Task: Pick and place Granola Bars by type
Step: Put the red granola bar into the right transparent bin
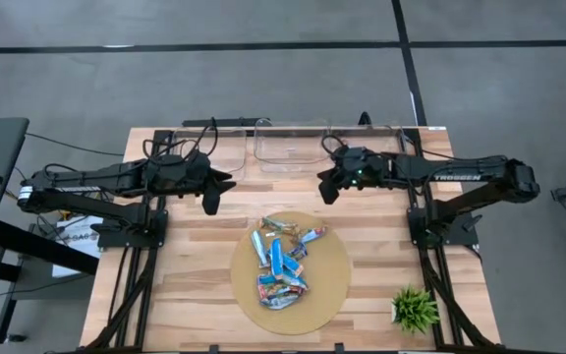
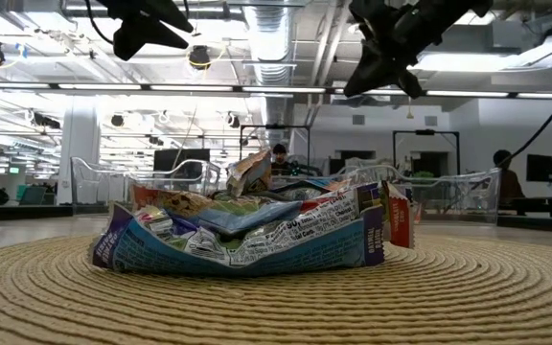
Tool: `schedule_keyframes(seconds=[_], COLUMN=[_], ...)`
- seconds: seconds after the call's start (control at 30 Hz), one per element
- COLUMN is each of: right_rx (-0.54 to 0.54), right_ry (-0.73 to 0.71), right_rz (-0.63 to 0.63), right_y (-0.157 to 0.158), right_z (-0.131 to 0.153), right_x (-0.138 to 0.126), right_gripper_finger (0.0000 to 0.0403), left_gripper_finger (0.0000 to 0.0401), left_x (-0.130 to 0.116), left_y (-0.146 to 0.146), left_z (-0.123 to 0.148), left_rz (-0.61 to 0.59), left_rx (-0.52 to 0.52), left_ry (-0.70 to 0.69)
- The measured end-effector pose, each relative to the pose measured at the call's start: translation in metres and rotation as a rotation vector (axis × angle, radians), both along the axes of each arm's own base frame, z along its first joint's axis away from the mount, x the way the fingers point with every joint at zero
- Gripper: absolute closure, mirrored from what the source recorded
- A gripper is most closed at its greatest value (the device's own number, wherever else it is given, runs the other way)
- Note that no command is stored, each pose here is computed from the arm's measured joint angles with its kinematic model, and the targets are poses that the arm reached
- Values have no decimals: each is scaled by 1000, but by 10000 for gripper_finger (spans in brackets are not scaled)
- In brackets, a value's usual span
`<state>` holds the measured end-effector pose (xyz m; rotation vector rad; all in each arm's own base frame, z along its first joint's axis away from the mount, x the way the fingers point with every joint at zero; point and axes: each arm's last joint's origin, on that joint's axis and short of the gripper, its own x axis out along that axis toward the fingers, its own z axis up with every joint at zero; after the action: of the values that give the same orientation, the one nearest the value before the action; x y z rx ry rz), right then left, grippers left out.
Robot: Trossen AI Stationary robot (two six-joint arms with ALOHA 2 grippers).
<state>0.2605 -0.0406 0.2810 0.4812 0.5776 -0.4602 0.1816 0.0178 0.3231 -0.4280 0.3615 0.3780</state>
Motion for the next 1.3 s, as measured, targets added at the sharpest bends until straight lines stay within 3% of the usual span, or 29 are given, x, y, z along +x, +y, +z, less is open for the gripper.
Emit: schedule_keyframes(seconds=[0.37,0.63,0.87,1.3], right_rx=[-64,-114,-212,-145], right_ry=[39,111,278,536], right_rz=[170,354,584,647], right_y=[18,36,55,61], right_z=[-4,-21,-54,-99], right_x=[6,20,32,35], right_gripper_finger=[393,308,251,240], left_gripper_finger=[266,266,266,266], left_x=[0,0,0,-1], left_y=[0,0,0,0], left_z=[-1,-1,-1,-3], left_rz=[0,-1,0,14], left_rx=[-1,-1,-3,-33], left_ry=[7,8,9,24])
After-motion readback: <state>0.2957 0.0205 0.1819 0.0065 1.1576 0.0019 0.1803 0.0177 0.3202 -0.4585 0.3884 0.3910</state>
